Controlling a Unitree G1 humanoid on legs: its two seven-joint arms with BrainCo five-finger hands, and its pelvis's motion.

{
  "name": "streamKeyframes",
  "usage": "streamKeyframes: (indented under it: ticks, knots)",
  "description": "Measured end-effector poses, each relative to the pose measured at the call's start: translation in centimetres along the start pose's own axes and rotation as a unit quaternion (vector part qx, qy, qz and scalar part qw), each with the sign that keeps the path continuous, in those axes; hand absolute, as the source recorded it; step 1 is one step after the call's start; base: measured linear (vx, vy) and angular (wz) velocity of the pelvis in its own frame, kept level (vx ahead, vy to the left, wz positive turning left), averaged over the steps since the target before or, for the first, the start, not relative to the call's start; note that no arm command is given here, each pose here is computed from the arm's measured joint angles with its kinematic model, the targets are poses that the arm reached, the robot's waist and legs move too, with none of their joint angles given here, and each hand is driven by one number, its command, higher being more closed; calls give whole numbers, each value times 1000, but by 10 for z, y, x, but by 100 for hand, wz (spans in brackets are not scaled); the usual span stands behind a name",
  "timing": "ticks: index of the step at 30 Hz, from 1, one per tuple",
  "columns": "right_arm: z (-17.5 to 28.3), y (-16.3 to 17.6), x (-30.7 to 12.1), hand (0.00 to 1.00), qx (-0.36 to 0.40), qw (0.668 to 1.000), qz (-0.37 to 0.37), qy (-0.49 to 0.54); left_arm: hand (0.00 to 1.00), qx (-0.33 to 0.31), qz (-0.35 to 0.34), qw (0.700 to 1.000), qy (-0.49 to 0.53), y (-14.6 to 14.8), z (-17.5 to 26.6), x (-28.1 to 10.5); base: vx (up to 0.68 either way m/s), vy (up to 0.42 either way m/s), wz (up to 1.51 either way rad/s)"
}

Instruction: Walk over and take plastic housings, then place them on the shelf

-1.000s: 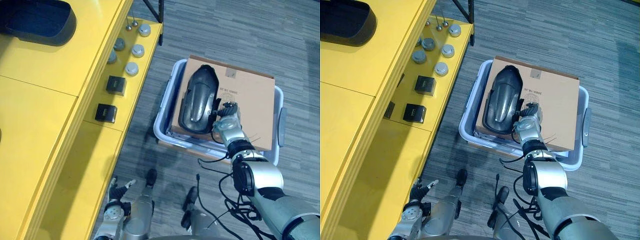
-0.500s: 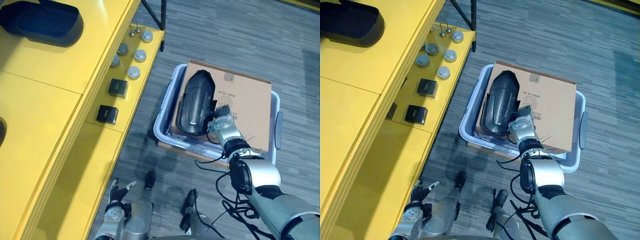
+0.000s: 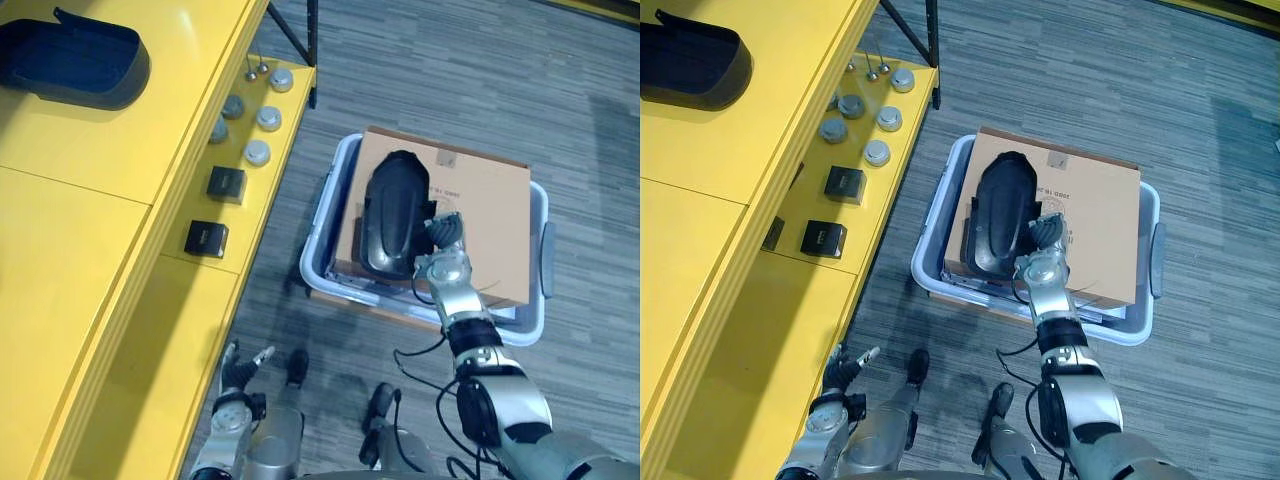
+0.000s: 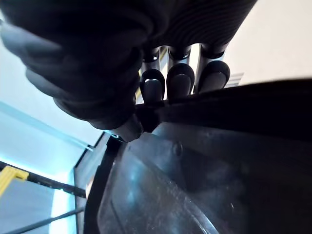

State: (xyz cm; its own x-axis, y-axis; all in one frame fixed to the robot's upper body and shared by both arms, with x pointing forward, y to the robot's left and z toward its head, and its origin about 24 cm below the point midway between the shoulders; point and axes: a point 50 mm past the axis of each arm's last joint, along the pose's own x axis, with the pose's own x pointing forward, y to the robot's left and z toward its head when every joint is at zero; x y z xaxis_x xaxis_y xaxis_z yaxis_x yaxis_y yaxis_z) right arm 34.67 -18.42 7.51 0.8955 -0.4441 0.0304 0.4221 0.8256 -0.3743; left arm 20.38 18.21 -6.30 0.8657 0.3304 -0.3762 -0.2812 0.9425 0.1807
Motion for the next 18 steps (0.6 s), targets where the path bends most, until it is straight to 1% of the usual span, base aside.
streamKeyframes:
  ticks: [3, 4, 6, 9, 11, 14, 18]
  knots:
    - [-9, -5, -13, 100, 9, 1000, -15, -7, 0, -15, -11, 998, -55, -4, 22, -8, 0, 0, 0]
    - [-6, -7, -20, 100, 18, 999, -18, -21, 0, -25, -18, 995, -90, -6, 37, -12, 0, 0, 0]
    - [-3, -8, -24, 100, 24, 999, -23, -36, 0, -36, -16, 992, -119, -7, 51, -14, 0, 0, 0]
    - [15, -13, -31, 100, 41, 995, -32, -85, 0, -73, -20, 976, -205, -9, 90, -24, 0, 0, 0]
    - [27, -12, -37, 100, 40, 991, -30, -121, 0, -91, -22, 963, -252, -8, 111, -32, -15, 7, 4]
    - [39, -9, -43, 100, 38, 987, -24, -154, 0, -104, -23, 953, -283, -8, 126, -39, 6, 10, 6]
    - [63, -5, -54, 100, 41, 975, -15, -217, 0, -119, -52, 933, -334, -18, 150, -53, -3, 15, 5]
